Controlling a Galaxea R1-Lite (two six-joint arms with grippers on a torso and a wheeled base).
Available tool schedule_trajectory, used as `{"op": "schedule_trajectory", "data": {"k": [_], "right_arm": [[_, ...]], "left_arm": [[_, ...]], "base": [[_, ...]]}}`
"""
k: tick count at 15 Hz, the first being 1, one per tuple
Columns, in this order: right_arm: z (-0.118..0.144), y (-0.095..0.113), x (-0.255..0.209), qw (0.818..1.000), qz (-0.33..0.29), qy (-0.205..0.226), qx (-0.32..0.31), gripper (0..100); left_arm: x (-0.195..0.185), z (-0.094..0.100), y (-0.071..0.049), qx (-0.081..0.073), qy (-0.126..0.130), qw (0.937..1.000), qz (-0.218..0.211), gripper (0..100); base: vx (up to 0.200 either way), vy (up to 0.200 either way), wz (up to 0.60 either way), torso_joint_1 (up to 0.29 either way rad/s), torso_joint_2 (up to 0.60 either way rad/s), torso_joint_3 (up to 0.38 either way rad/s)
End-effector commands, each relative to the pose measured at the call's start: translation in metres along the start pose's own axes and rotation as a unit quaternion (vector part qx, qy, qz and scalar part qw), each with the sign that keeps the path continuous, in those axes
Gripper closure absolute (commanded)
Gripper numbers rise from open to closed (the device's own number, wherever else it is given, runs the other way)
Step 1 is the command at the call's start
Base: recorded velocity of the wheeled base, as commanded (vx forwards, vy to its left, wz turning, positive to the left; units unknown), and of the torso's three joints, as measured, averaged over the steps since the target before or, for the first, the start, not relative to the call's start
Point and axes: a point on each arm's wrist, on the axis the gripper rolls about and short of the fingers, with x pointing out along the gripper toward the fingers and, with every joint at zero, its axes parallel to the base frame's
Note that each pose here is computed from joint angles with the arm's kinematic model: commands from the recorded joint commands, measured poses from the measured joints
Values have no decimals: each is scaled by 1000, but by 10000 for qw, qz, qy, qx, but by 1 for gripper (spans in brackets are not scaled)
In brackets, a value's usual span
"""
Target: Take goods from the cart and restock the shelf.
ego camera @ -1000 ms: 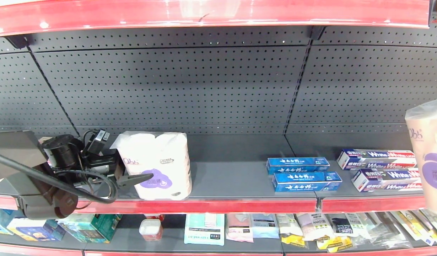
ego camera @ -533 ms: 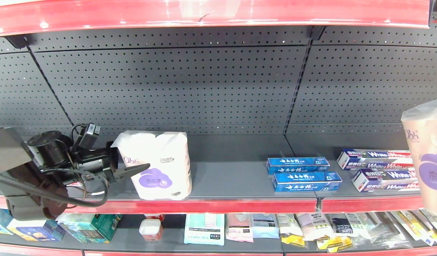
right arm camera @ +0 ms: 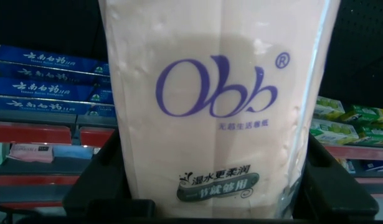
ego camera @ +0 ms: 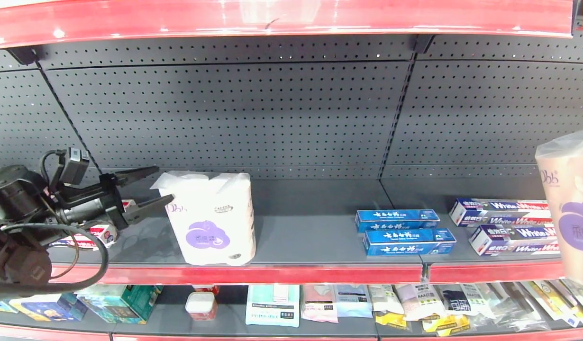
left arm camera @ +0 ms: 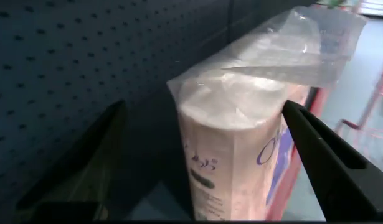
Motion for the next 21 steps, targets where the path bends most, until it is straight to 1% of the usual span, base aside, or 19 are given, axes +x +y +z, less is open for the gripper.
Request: {"op": "schedule_trajectory", "data": {"k": [1, 2, 4, 5, 6, 7, 8, 9, 11, 12, 13, 14, 15, 16, 17, 18, 19, 20, 21], "right_arm": [[1, 0, 1, 10000, 23, -7, -7, 100], [1, 1, 0, 10000, 38, -30, -12, 100], [2, 0, 0, 10000, 36, -37, 4, 100], [2, 0, 1, 10000, 32, -27, 44, 100], [2, 0, 1, 10000, 41, -22, 44, 100], [2, 0, 2, 10000, 47, -8, 58, 100], [2, 0, 2, 10000, 53, -35, 57, 100], [3, 0, 2, 10000, 48, -49, 58, 100], [4, 0, 2, 9998, 136, -97, 59, 100], [3, 1, 2, 9997, 206, -106, 56, 100], [3, 1, 2, 9997, 221, -111, 56, 100], [3, 2, 3, 9995, 283, -93, 49, 100], [3, 3, 4, 9995, 303, -101, 43, 100], [4, 3, 4, 9993, 339, -113, 74, 100], [4, 4, 4, 9993, 346, -115, 79, 100], [4, 5, 2, 9991, 394, -157, 65, 100], [5, 6, 1, 9987, 466, -199, 45, 100], [5, 7, 0, 9984, 517, -234, 31, 100], [6, 8, 0, 9980, 577, -264, 15, 100]], "left_arm": [[-8, 12, -12, 49, -26, 9996, 261, 0], [-13, 13, -20, -34, 8, 9982, 590, 0], [-18, 13, -27, -119, 57, 9949, 995, 0], [-26, 15, -34, -284, 72, 9930, 1141, 0], [-29, 22, -42, -439, 6, 9921, 1171, 0], [-34, 34, -53, -807, -159, 9890, 1229, 0], [-37, 42, -60, -1028, -327, 9806, 1636, 0], [-37, 44, -60, -1074, -433, 9693, 2168, 0], [-42, 42, -62, -1096, -514, 9429, 3104, 0], [-48, 42, -71, -1053, -524, 9284, 3525, 0], [-51, 43, -77, -1014, -504, 9241, 3651, 0], [-59, 40, -91, -1117, -358, 9165, 3825, 0], [-62, 39, -97, -1174, -296, 9130, 3895, 0], [-69, 38, -109, -1335, -96, 8991, 4168, 0], [-72, 38, -112, -1392, 8, 8879, 4385, 0], [-75, 40, -119, -1351, 144, 8844, 4465, 0], [-79, 44, -127, -1230, 216, 8875, 4435, 0], [-80, 48, -137, -1188, 318, 8969, 4248, 0], [-81, 53, -152, -1210, 368, 9085, 3982, 0]], "base": [[0, 0, 0, 0, 0, 0], [0, 0, 0, 0, 0, 0], [0, 0, 0, 0, 0, 0], [0, 0, 0, 0, 0, 0], [0, 0, 0, 0, 0, 0], [0, 0, 0, 0, 0, 0], [0, 0, 0, 0, 0, 0], [0, 0, 0, 0, 0, 0], [0, 0, 0, 0, 0, 0], [0, 0, 0, 0, 0, 0], [0, 0, 0, 0, 0, 0], [0, 0, 0, 0, 0, 0], [0, 0, 0, 0, 0, 0], [0, 0, 0, 0, 0, 0], [0, 0, 0, 0, 0, 0], [0, 0, 0, 0, 0, 0], [0, 0, 0, 0, 0, 0], [0, 0, 0, 0, 0, 0], [0, 0, 0, 0, 0, 0]]}}
